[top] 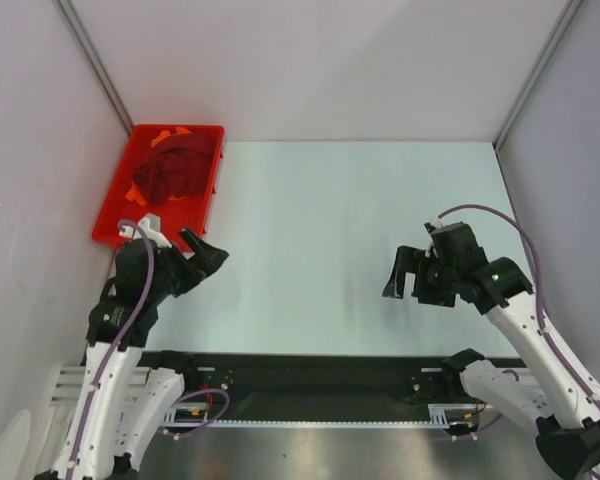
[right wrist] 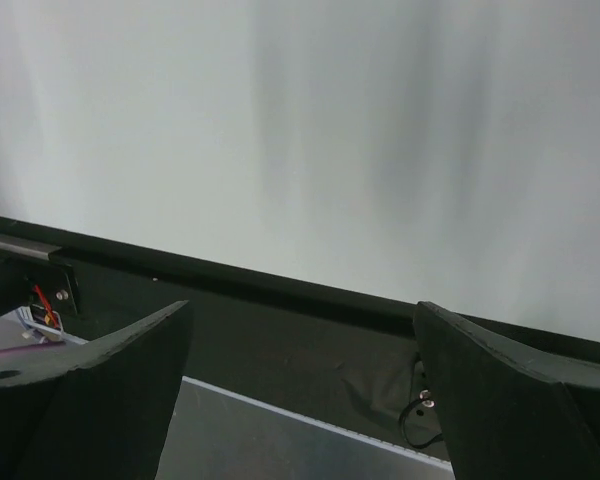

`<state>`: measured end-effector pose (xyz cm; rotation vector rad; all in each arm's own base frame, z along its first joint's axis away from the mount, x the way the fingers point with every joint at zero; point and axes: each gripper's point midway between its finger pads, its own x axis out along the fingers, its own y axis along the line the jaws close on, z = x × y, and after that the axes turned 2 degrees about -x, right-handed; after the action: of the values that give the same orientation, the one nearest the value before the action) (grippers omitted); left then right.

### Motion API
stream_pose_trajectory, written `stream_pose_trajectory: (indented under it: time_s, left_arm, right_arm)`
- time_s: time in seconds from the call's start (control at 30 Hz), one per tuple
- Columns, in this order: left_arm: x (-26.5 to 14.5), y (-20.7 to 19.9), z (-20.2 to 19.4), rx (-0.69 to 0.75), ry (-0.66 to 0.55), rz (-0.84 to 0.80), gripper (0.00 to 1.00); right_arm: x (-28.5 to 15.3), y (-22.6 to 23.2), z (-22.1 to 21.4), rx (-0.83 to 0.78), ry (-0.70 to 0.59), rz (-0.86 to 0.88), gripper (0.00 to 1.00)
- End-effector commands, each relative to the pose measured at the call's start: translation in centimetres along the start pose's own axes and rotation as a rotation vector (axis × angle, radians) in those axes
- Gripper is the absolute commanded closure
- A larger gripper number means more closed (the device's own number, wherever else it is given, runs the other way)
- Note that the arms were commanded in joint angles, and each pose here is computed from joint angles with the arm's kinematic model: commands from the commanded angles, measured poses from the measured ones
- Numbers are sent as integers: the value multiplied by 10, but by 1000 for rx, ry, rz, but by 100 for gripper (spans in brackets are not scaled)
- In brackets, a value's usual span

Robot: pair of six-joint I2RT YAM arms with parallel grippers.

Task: Fold and stack the t-shirts
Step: Grab the tshirt from the pile

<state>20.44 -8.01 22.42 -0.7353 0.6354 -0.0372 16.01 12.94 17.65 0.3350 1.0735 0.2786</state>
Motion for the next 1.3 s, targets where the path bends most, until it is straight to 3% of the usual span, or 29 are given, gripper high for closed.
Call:
stream_pose_trajectory:
  time_s: [0.0,0.13,0.27,0.43,0.47,0.53,0.6,0.73,0.8,1.07,1.17,1.27]
  left_arm:
    - [32,-5,25,-49,-43,41,3]
    - [60,-15,96,116,-156,170,16]
    - [107,15,171,91,-203,318,9]
    - [140,30,227,119,-283,379,6]
    - [156,49,233,95,-262,400,6]
    - [175,42,250,68,-264,307,6]
    - [197,69,256,26,-237,349,6]
    - [228,79,277,21,-233,379,6]
    - [255,102,268,7,-175,434,4]
    - [316,111,305,18,-196,395,3]
    - [328,116,308,3,-188,394,15]
    - [324,108,317,-6,-220,375,73]
  right_arm:
    - [-5,6,12,-23,24,10,0]
    - [-10,15,39,-95,-47,31,0]
    - [-13,22,61,-67,-67,27,0]
    - [-1,26,63,-4,-49,37,0]
    - [-1,24,63,5,-44,23,0]
    - [-1,17,64,21,-42,-18,0]
    - [-3,13,64,36,-54,-41,0]
    - [-5,10,66,85,-68,-58,0]
    - [-5,10,68,97,-81,-62,0]
    - [-3,0,67,167,-81,-113,0]
    - [-6,-2,68,177,-88,-123,0]
    - [-7,-2,72,186,-93,-126,0]
